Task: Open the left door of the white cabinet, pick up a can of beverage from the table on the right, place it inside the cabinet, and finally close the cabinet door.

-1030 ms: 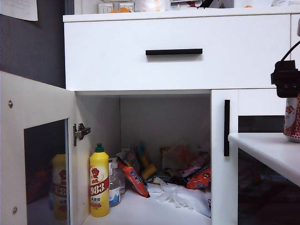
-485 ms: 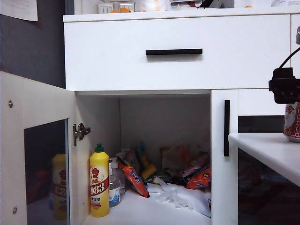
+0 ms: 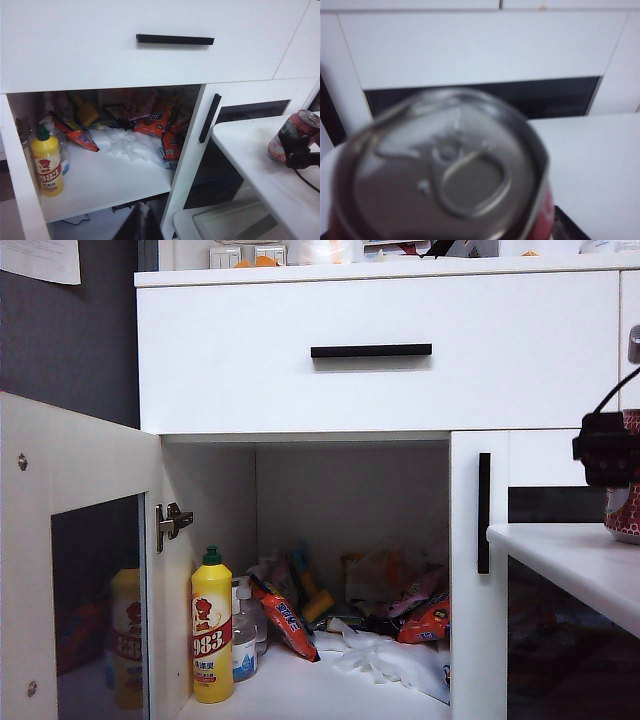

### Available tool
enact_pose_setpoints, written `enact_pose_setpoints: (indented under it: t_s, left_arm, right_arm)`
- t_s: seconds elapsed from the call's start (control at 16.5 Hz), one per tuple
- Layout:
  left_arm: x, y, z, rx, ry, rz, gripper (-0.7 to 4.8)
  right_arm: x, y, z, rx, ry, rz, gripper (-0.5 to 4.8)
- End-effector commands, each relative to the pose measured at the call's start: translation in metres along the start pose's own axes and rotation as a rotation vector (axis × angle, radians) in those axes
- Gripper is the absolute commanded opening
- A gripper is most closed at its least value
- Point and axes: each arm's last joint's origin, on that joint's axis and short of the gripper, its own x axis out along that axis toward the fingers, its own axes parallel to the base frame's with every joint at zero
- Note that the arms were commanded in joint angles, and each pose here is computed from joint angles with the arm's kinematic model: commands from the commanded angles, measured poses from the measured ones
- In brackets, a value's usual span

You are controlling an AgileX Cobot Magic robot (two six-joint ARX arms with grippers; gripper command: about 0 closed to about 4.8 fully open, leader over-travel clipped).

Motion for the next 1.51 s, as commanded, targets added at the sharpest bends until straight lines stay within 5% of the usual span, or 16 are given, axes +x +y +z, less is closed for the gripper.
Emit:
enact_pose_setpoints:
  t_s: [0.06,0.3,0.67,0.79,1.09,1.21,1.51]
  left_arm:
    - [0.0,0.0,0.001,0.0,-0.007,0.002,-0.05]
    - [0.0,0.0,0.001,0.0,-0.007,0.003,-0.05]
    - [0.0,0.0,0.001,0.0,-0.007,0.002,-0.05]
    - [0.0,0.0,0.001,0.0,-0.006,0.003,-0.05]
    - [0.0,0.0,0.0,0.007,0.008,0.004,-0.05]
    - [0.0,0.0,0.0,0.008,0.011,0.005,-0.05]
    - [0.0,0.0,0.0,0.009,0.011,0.005,-0.05]
  right_arm:
    - [0.001,0.001,0.001,0.014,-0.018,0.0,4.79]
    - [0.0,0.002,0.014,0.069,-0.142,0.016,4.79]
    - [0.0,0.002,0.013,0.065,-0.134,0.016,4.79]
    - [0.0,0.002,0.013,0.065,-0.134,0.016,3.66]
    - [0.0,0.002,0.014,0.065,-0.135,0.019,3.58]
    - [0.0,0.003,0.013,0.063,-0.132,0.044,1.61]
    - [-0.002,0.005,0.017,0.069,-0.148,0.092,1.48]
